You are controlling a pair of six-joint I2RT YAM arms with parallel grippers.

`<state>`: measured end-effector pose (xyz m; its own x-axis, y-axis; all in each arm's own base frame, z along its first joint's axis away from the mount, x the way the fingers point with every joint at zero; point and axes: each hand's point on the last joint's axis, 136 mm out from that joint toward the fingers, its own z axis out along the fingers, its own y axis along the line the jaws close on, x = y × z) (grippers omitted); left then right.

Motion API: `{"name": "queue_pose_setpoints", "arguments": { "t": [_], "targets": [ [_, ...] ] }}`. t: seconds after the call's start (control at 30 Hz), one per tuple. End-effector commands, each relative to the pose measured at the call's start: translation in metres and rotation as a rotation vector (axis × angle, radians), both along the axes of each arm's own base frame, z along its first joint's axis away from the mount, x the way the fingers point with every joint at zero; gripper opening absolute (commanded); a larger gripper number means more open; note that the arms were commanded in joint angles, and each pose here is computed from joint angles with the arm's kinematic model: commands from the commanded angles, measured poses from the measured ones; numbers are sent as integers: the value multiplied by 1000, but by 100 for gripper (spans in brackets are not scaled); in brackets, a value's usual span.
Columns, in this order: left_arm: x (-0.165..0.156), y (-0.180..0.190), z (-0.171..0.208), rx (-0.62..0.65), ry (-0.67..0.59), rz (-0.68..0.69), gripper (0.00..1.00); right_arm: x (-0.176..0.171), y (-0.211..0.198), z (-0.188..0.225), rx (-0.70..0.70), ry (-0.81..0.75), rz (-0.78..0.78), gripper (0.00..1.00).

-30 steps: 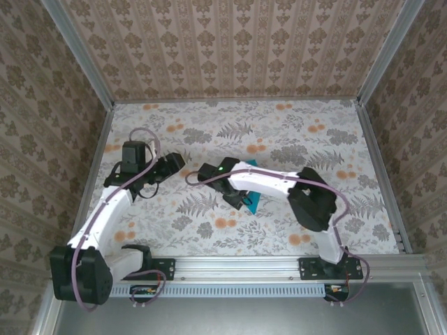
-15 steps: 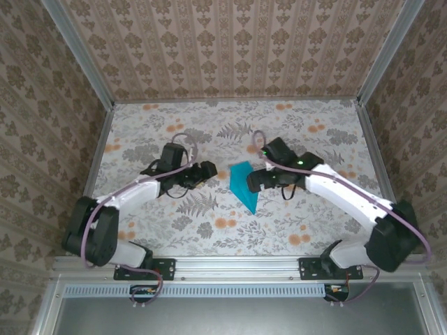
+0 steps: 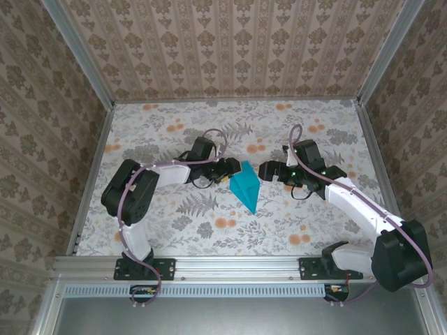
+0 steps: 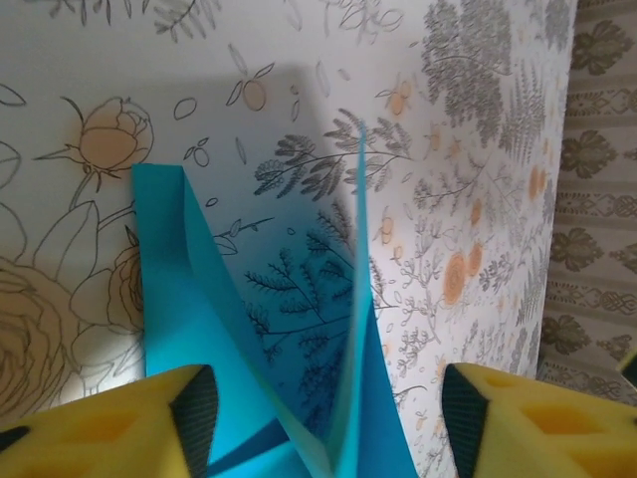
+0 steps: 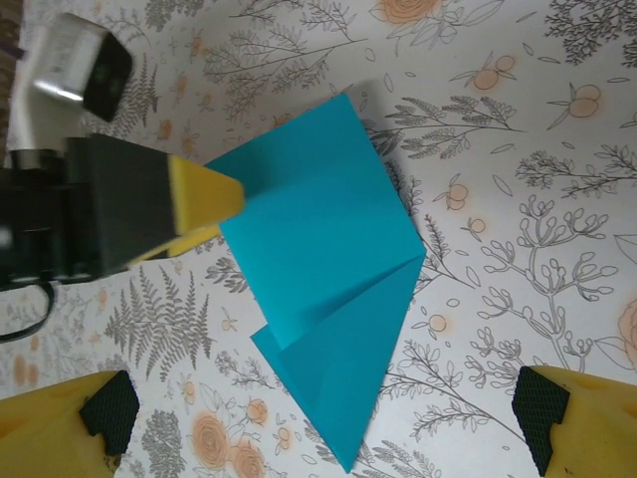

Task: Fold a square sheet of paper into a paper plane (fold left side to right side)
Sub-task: Fold the wing for the fifth time at the center of the table.

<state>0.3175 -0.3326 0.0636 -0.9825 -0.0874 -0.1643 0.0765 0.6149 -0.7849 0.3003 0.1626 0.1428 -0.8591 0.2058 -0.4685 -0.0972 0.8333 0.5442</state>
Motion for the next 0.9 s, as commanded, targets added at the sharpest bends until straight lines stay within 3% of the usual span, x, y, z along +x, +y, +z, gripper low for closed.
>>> {"name": "queue_pose_setpoints", "arguments": {
  "t": [0.0, 0.13, 0.27, 0.33, 0.4, 0.7, 0.87],
  "targets": [
    [5, -12, 8, -41, -25, -33, 52, 2, 4, 7, 47, -37, 21, 100],
    [7, -8, 8, -30, -73, -61, 24, 9, 8, 2, 52, -77, 52, 100],
    [4, -3, 12, -31, -129, -105, 10, 17, 24, -1, 88, -78, 127, 100],
    [-2, 0, 16, -58, -150, -145, 7, 21, 30, -4, 78, -37, 173, 98],
    [-6, 5, 17, -73, -165, -162, 4, 26, 37, -16, 71, -2, 229, 89],
    [-20, 16, 27, -203, -242, -244, 1, 50, 63, -51, 236, 20, 379, 74],
    [-26, 17, 25, -219, -248, -281, 0, 53, 72, -67, 275, 34, 458, 71]
  ]
}}
